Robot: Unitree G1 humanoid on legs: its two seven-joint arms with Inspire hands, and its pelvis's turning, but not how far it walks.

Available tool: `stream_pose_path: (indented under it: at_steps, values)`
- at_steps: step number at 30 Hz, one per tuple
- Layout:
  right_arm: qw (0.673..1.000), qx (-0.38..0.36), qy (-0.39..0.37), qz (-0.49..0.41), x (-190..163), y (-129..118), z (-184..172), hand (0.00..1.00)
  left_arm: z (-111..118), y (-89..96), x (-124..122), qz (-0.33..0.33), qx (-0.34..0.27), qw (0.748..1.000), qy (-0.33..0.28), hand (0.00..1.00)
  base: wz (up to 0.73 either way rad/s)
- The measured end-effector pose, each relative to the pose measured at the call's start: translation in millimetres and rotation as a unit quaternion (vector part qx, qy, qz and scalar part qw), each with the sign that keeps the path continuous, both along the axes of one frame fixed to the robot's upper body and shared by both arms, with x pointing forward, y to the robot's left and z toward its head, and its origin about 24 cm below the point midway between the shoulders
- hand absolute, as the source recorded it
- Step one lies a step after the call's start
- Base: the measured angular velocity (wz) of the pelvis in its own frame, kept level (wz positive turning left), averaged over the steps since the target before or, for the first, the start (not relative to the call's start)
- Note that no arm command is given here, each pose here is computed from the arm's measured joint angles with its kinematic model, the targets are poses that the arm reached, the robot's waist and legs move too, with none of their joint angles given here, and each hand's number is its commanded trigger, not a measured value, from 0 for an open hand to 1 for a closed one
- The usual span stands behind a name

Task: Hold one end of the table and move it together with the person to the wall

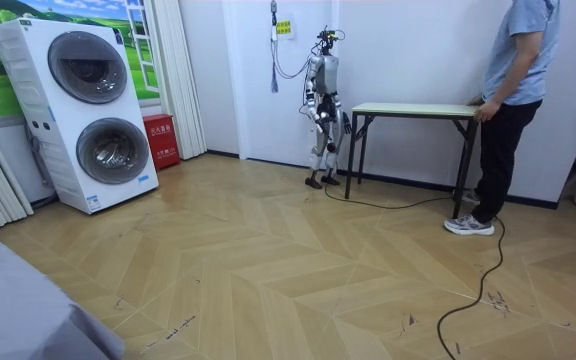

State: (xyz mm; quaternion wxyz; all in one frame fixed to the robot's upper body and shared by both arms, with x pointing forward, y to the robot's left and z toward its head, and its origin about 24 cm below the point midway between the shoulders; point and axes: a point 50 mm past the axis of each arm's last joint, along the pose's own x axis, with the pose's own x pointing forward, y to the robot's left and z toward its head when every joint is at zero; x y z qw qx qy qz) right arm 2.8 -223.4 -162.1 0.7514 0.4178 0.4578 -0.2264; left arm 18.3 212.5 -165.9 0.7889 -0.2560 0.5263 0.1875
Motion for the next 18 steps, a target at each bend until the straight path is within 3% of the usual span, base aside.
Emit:
stream_pose_path:
  at_steps: [5,18]
  values:
    - [0.994,-0.016,0.104,0.014,-29,0,-5,0.00,-1,-0.7,-3,-0.003,0.004,1.000,0.016,0.00,0.00]
    - [0.988,-0.031,0.151,0.028,-19,4,-9,0.00,-3,2.0,-3,-0.009,0.020,0.999,0.035,0.00,0.00]
